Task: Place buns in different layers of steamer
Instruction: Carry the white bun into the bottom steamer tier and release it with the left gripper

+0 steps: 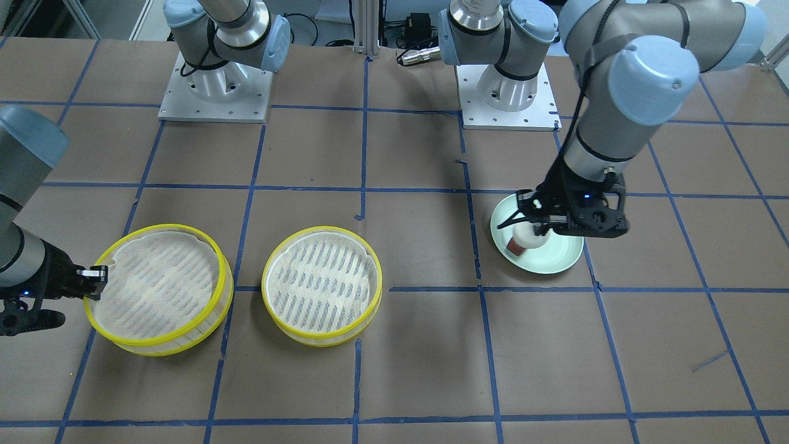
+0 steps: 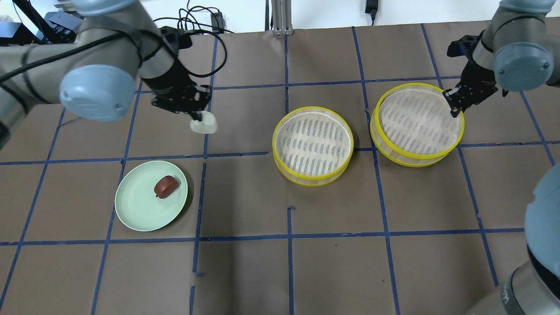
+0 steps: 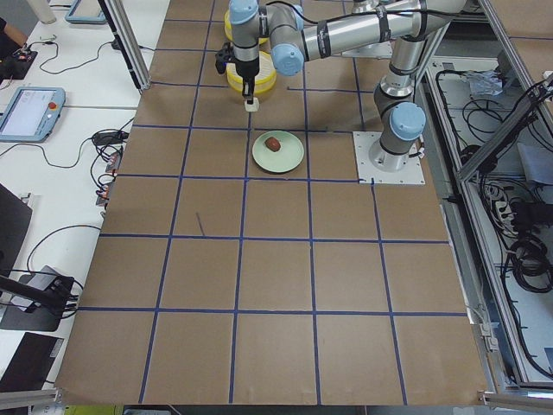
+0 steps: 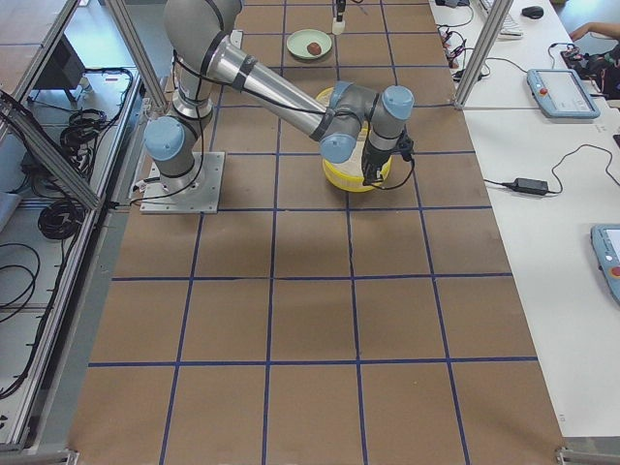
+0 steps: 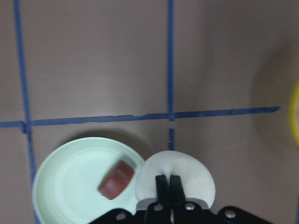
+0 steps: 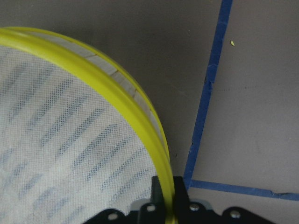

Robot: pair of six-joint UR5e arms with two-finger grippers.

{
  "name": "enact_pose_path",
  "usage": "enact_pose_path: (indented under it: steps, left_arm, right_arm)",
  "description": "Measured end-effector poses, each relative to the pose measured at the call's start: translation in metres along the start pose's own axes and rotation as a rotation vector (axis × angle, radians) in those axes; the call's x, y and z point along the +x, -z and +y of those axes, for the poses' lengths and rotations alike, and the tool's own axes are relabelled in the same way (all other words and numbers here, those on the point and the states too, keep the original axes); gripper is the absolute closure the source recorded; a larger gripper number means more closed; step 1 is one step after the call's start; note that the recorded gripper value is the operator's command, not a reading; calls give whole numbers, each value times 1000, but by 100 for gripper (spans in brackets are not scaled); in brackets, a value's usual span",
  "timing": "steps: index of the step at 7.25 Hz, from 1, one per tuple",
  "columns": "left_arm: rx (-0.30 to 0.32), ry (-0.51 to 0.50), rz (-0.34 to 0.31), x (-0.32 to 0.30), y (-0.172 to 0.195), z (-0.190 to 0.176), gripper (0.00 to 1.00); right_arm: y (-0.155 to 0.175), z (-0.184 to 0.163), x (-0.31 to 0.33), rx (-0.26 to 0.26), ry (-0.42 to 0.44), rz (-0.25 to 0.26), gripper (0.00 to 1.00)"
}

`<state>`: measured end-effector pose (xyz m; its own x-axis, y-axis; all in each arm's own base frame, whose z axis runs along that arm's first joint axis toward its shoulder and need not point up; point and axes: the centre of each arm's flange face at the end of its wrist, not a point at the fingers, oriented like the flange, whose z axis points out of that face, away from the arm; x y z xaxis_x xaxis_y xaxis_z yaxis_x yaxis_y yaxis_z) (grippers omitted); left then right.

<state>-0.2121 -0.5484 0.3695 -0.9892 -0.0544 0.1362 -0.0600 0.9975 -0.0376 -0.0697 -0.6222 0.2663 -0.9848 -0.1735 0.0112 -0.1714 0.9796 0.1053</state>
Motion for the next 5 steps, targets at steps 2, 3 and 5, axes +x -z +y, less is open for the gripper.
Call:
enact_pose_path:
  steps: [2,3,5]
  left_arm:
    - [36,108,63,101,-73,7,60]
    - [28,155,82,128,-103,12,1]
    - [19,193,96,145,-118,17,0]
  right_arm:
    - [-2,1,0,-4,-2,-2,92]
    - [-2,1,-1,-5,-5,-4,92]
    - [2,2,-4,-1,-16,-4,92]
